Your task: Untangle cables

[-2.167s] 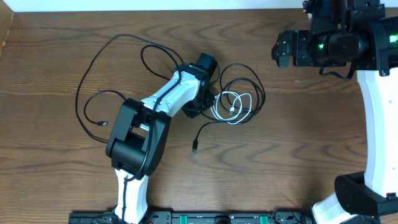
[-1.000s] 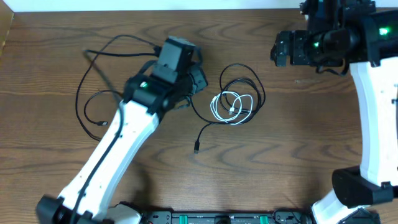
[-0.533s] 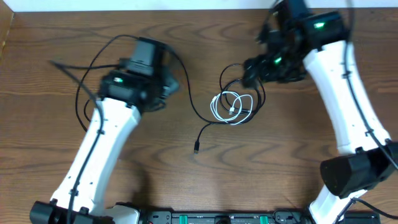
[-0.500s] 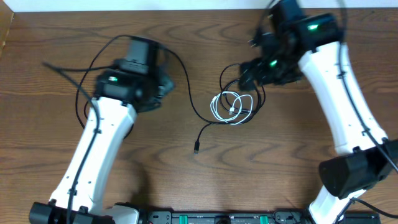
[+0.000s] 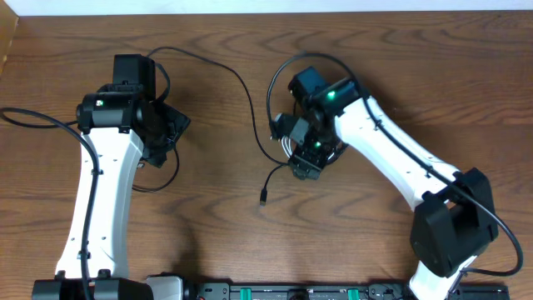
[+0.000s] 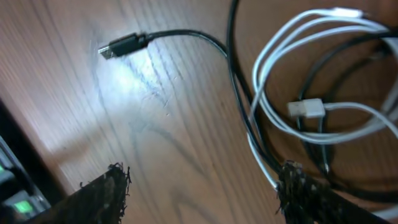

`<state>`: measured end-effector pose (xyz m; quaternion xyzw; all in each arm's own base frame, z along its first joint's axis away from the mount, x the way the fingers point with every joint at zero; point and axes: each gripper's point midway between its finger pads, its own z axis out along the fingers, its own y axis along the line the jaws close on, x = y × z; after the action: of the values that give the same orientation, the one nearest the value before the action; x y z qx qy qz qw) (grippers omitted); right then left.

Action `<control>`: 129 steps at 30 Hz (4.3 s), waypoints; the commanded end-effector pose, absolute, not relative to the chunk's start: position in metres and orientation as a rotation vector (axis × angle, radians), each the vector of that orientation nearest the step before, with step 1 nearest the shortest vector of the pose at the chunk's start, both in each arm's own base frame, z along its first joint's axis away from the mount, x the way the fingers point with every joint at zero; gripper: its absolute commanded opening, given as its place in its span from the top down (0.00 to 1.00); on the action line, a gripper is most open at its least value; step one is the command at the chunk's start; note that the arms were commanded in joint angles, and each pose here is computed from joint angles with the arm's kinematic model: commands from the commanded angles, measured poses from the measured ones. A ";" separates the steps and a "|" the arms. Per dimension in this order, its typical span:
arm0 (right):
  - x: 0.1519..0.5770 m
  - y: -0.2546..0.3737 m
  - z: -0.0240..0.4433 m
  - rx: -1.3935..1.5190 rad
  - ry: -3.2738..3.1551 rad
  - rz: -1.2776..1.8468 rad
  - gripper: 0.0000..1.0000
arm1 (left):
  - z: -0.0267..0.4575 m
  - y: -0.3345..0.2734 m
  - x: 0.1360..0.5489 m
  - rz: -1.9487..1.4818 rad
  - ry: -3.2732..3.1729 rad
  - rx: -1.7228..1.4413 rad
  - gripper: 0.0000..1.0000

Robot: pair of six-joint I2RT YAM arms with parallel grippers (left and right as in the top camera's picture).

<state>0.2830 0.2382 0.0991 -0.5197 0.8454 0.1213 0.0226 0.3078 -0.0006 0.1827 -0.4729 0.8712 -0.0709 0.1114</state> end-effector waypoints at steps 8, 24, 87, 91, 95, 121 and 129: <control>0.292 0.235 0.047 -1.721 2.476 0.243 0.27 | 0.180 0.002 0.305 -0.184 2.563 -1.413 0.35; 0.289 0.244 0.028 -1.691 2.441 0.318 0.29 | 0.180 0.002 0.305 -0.183 2.564 -1.413 0.35; 0.303 0.240 0.005 -1.644 2.554 0.166 0.54 | 0.180 0.003 0.305 -0.171 2.573 -1.389 0.34; 0.303 0.241 0.005 -1.644 2.551 0.171 0.66 | 0.179 0.003 0.305 -0.170 2.573 -1.389 0.34; 0.302 0.243 0.005 -1.648 2.544 0.172 0.76 | 0.179 0.003 0.305 -0.170 2.573 -1.389 0.34; 0.340 0.248 0.052 -1.580 2.517 0.018 0.99 | 0.179 0.003 0.305 -0.170 2.573 -1.389 0.34; 0.378 0.268 0.164 -1.321 2.439 0.032 0.99 | 0.179 0.003 0.305 -0.170 2.573 -1.389 0.34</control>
<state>0.3614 0.2610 0.1191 -0.5085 0.8518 0.0107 0.1257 0.3058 0.0000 0.1822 -0.4716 0.8725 -0.0672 0.1087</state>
